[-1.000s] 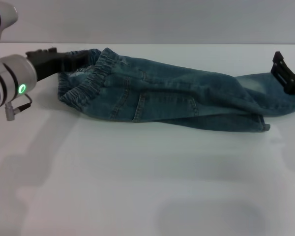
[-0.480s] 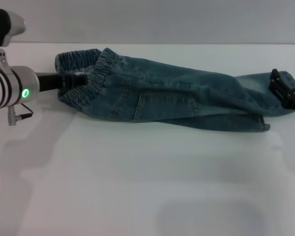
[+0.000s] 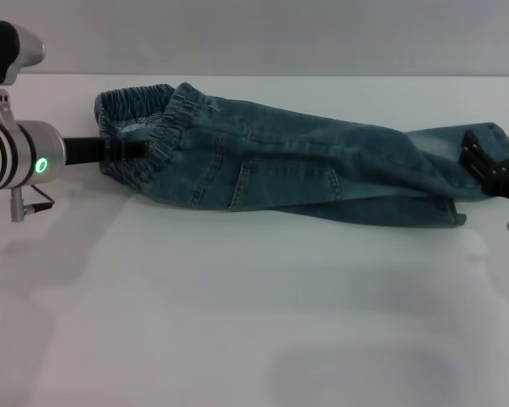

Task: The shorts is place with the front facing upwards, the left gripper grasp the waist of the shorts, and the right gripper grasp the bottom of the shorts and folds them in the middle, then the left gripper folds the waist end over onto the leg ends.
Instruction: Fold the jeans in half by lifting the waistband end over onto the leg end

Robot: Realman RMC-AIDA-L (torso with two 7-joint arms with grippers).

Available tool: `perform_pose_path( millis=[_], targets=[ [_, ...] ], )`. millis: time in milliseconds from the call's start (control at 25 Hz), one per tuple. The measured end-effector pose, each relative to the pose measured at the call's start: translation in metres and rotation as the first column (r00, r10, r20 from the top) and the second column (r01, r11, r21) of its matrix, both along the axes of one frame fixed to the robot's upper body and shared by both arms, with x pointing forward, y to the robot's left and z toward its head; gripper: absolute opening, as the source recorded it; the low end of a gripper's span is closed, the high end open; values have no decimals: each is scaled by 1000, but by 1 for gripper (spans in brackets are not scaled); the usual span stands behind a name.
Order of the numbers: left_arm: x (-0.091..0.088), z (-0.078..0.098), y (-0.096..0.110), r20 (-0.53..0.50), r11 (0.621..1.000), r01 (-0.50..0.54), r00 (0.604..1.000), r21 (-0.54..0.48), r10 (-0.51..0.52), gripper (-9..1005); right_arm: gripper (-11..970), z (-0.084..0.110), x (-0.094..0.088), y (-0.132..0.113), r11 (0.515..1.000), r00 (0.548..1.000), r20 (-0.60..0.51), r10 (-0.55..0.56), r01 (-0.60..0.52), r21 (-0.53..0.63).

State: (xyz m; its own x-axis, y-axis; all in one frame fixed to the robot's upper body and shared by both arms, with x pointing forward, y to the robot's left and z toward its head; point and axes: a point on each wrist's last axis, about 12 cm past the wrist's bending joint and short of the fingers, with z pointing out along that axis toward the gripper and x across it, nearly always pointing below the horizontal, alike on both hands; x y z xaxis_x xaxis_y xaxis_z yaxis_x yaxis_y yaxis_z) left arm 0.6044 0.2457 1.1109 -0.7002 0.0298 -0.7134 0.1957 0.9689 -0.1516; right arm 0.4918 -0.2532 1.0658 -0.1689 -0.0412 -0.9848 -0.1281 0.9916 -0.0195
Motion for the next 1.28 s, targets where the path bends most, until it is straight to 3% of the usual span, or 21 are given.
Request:
perform_pose_path(
  millis=[360, 1280],
  targets=[
    [-1, -5, 5, -32, 1000, -11, 999, 3, 11, 738, 829, 0, 1, 0, 1000, 1000, -1, 2, -2, -1],
    [0, -8, -8, -92, 999, 39, 995, 3, -39, 708, 818, -2, 0, -2, 1000, 1000, -7, -4, 4, -3]
  ],
)
